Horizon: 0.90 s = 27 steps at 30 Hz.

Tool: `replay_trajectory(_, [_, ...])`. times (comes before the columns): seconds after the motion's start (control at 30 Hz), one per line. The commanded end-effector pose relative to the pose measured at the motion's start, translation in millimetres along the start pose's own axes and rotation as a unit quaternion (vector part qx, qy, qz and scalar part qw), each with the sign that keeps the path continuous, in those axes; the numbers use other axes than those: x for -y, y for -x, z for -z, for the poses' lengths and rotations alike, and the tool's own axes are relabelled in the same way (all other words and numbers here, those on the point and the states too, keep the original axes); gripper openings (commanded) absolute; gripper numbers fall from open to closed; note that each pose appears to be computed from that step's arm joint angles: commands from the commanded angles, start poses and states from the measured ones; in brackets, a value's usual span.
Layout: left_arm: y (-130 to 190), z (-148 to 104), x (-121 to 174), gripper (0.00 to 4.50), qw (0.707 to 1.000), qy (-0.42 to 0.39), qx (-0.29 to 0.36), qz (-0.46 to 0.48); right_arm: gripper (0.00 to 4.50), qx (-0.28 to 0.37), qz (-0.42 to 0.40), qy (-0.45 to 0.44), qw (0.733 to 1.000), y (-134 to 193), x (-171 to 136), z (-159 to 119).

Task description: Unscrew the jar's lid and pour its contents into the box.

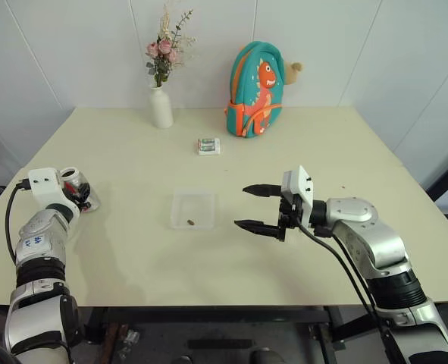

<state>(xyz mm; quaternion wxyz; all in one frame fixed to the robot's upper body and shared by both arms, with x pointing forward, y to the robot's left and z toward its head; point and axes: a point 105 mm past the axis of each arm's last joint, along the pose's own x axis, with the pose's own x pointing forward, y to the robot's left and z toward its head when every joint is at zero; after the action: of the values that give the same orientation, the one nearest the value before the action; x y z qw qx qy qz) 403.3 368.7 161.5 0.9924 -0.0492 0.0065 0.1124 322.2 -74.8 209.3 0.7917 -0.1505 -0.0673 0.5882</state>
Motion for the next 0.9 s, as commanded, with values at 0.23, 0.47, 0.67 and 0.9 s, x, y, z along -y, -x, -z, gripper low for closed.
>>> replay_trajectory(0.23, [5.8, 8.8, 1.0, 3.55, 1.000, -0.017, 0.007, 0.024, 4.50, 0.012, -0.005, 0.013, 1.000, 3.9, -2.0, -8.2])
replay_trajectory(0.47, [25.3, 1.6, -11.8, 4.48, 0.991, -0.133, -0.001, 0.021, 4.50, 0.011, -0.006, 0.010, 1.000, 6.3, -1.8, -6.1])
replay_trajectory(0.67, [60.3, -6.9, -14.9, 4.48, 0.981, -0.191, -0.006, 0.022, 4.50, 0.004, 0.002, 0.009, 1.000, 13.7, 0.4, -0.9])
replay_trajectory(0.9, [112.3, 6.7, -5.9, 4.48, 0.955, -0.267, -0.070, 0.106, 4.50, -0.010, 0.009, 0.006, 1.000, 25.2, 5.6, 6.3])
